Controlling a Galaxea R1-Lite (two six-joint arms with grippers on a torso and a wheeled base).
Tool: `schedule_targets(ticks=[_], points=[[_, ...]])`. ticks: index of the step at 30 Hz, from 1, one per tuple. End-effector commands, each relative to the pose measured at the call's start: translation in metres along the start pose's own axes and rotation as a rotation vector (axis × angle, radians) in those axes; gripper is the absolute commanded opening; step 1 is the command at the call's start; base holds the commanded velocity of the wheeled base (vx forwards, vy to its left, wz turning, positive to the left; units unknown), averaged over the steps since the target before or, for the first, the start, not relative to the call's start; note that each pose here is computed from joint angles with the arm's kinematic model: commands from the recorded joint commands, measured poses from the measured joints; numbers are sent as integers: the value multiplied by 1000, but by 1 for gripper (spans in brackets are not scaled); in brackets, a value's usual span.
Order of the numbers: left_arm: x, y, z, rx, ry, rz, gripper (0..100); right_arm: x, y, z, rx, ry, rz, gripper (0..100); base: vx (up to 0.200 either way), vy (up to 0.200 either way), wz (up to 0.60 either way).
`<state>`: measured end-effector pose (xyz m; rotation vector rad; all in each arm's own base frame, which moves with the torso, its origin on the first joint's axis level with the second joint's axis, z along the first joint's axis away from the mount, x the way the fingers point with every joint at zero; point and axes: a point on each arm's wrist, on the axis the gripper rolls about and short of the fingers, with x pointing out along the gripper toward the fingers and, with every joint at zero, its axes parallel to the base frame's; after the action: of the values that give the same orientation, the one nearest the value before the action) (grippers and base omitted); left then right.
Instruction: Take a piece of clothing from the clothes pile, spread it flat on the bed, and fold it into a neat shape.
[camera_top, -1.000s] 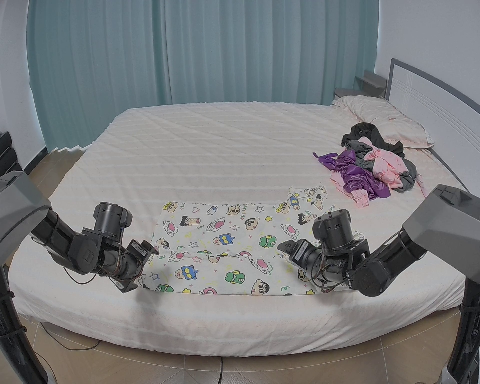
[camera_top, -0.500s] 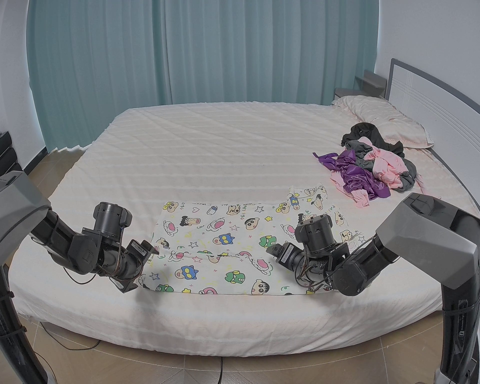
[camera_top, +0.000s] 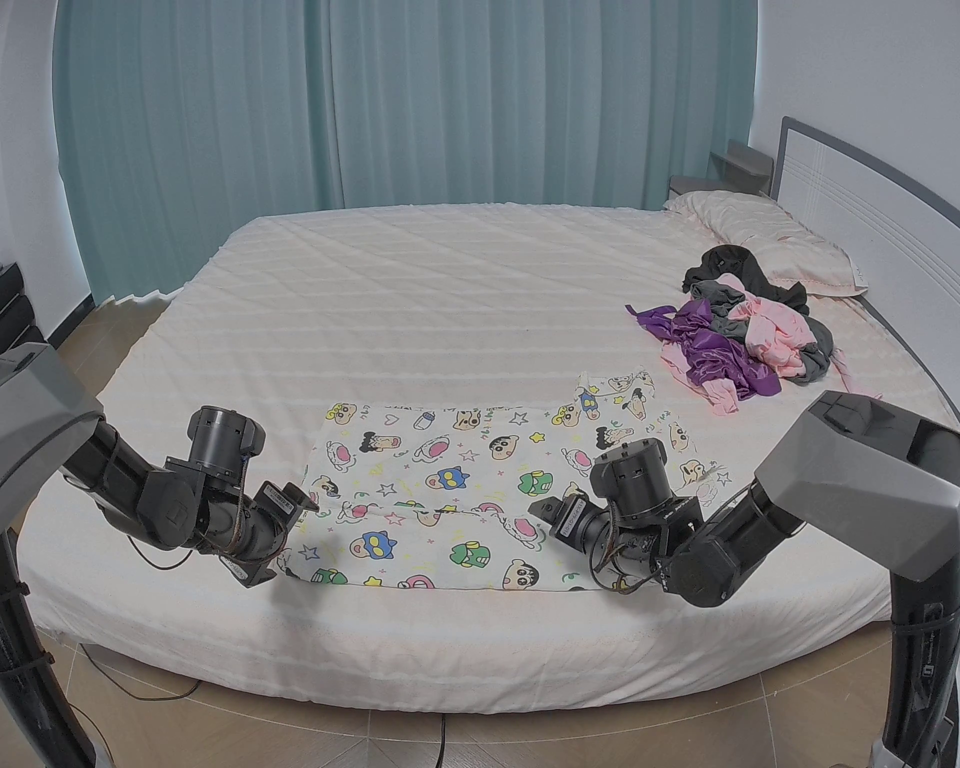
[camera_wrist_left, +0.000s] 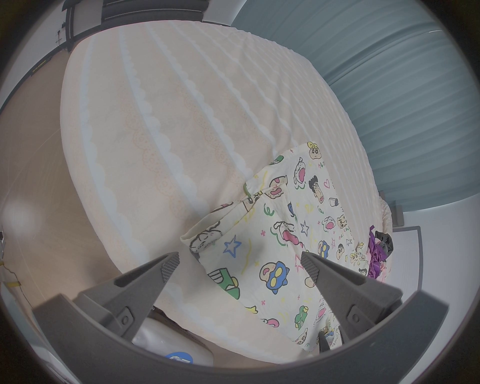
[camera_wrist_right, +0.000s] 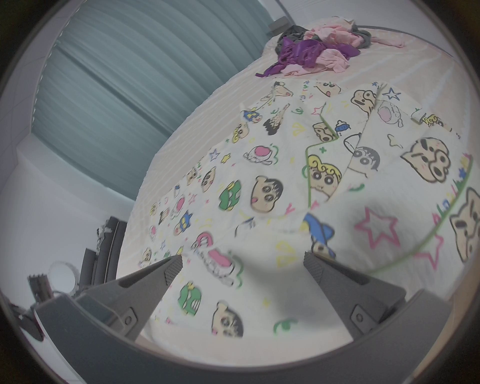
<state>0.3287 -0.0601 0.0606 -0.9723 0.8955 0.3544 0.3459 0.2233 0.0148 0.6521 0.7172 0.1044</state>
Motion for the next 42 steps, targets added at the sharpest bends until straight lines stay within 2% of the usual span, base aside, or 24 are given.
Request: schedule_targets(ticks=[1,6,10,13,22,28,33,37,42], points=[[0,0,0,-2,-1,-1,100,-39,15,-5,-62,10,59,100,0,0,0],[0,1,0,-4,0,2,100,-46,3,-6,-132,-28,44,100,0,0,0],[0,1,-1,-1,2,3,100,-50,-6,-7,-138,-68,56,100,0,0,0],[0,1,-1,-3,2,3,100,-56,-20,3,-136,-110,47,100,0,0,0],[0,1,-1,-1,2,3,100,-60,-47,5,-117,-118,-6,100,0,0,0],[0,1,-1,-1,1,4,100,-43,-67,-14,-113,-81,-36,100,0,0,0],[-1,4,-3,5,7,12,100,-37,-72,-18,-114,-90,-23,100,0,0,0],[-3,3,-9,23,20,10,100,-40,-71,-6,-91,-137,-3,100,0,0,0],[-7,2,-10,32,17,3,100,-79,-59,10,-70,-196,52,100,0,0,0]])
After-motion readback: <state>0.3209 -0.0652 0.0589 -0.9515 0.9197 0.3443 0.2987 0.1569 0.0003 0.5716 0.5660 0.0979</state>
